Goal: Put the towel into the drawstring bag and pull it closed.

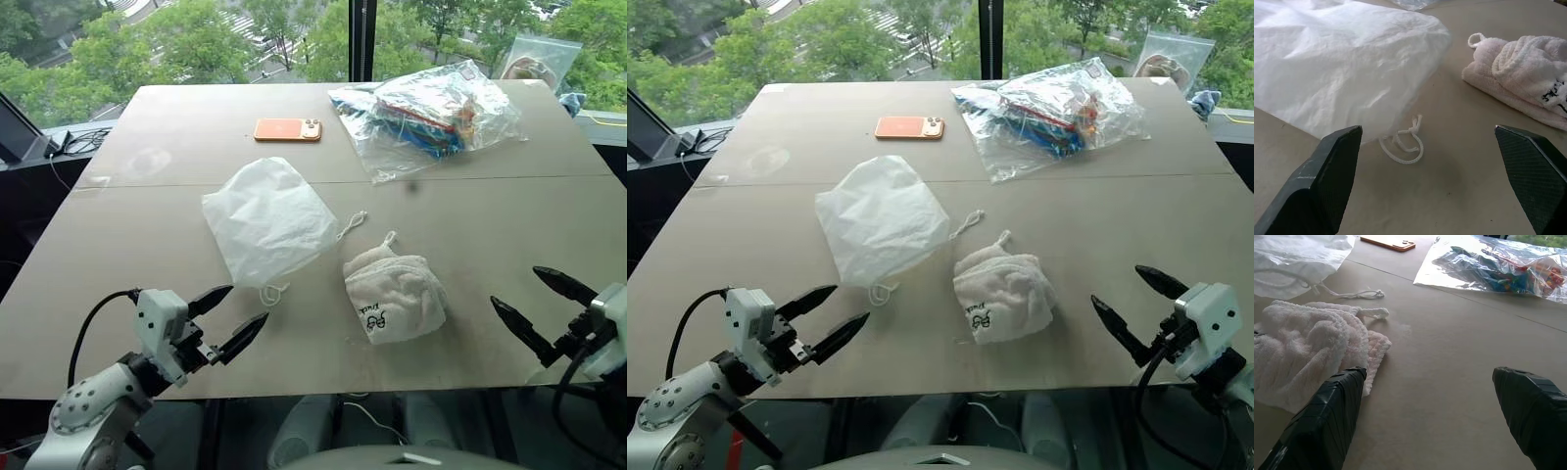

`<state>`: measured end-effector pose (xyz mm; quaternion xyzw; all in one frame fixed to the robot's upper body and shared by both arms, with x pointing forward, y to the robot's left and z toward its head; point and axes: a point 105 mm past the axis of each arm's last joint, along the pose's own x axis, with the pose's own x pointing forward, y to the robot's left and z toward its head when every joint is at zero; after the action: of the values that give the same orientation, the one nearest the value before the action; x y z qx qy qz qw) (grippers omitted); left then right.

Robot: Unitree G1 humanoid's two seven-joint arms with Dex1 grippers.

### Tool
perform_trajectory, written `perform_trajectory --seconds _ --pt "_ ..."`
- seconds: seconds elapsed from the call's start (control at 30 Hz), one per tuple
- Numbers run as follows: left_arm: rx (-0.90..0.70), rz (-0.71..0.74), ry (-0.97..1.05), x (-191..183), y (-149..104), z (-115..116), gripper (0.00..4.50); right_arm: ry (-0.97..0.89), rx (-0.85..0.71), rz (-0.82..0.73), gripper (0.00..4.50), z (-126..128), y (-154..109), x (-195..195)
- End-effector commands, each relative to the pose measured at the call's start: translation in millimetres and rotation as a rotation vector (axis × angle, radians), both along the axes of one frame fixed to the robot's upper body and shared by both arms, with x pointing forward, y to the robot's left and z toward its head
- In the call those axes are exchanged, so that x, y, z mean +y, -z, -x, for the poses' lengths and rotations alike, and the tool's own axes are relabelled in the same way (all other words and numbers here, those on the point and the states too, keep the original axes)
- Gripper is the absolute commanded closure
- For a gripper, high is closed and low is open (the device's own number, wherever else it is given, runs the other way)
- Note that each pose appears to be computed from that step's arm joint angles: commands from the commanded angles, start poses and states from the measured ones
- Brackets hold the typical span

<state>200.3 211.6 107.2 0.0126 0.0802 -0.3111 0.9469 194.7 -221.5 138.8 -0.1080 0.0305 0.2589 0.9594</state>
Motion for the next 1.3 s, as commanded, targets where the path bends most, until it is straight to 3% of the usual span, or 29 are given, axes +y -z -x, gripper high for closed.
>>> perform_trajectory --seconds 0.03,0.13,0.27,0.37,0.57,0.7,1.07,1.2,1.3 --pt "-0.137 -0.124 0.04 -6 -17 -9 0.0 -0.114 -0.088 -0.017 0.0 2 -17 24" --pt "-0.366 -0.325 0.048 -18 -39 -26 0.0 -0.346 -0.195 0.005 0.0 17 -32 66" --pt "-0.493 -0.482 0.065 -40 -45 -37 0.0 -0.495 -0.202 0.025 0.0 33 -33 87" --pt "-0.599 -0.643 0.033 -47 -47 -48 0.0 -0.53 -0.19 0.043 0.0 37 -30 91" --pt "-0.764 -0.944 0.019 -52 -22 -59 0.0 -0.495 -0.166 0.046 0.0 38 -27 89" --pt "-0.85 -1.021 0.012 -53 -4 -60 0.0 -0.48 -0.156 0.04 0.0 41 -25 93" --pt "-0.866 -1.012 -0.051 -52 -5 -86 0.0 -0.329 -0.159 0.043 0.0 29 -26 89" --pt "-0.727 -0.926 -0.014 -49 -10 -99 1.16 -0.267 -0.047 -0.006 0.0 26 -18 88" --pt "-0.584 -0.796 -0.025 -50 -18 -113 2.57 -0.171 0.0 0.067 0.0 20 -12 82"
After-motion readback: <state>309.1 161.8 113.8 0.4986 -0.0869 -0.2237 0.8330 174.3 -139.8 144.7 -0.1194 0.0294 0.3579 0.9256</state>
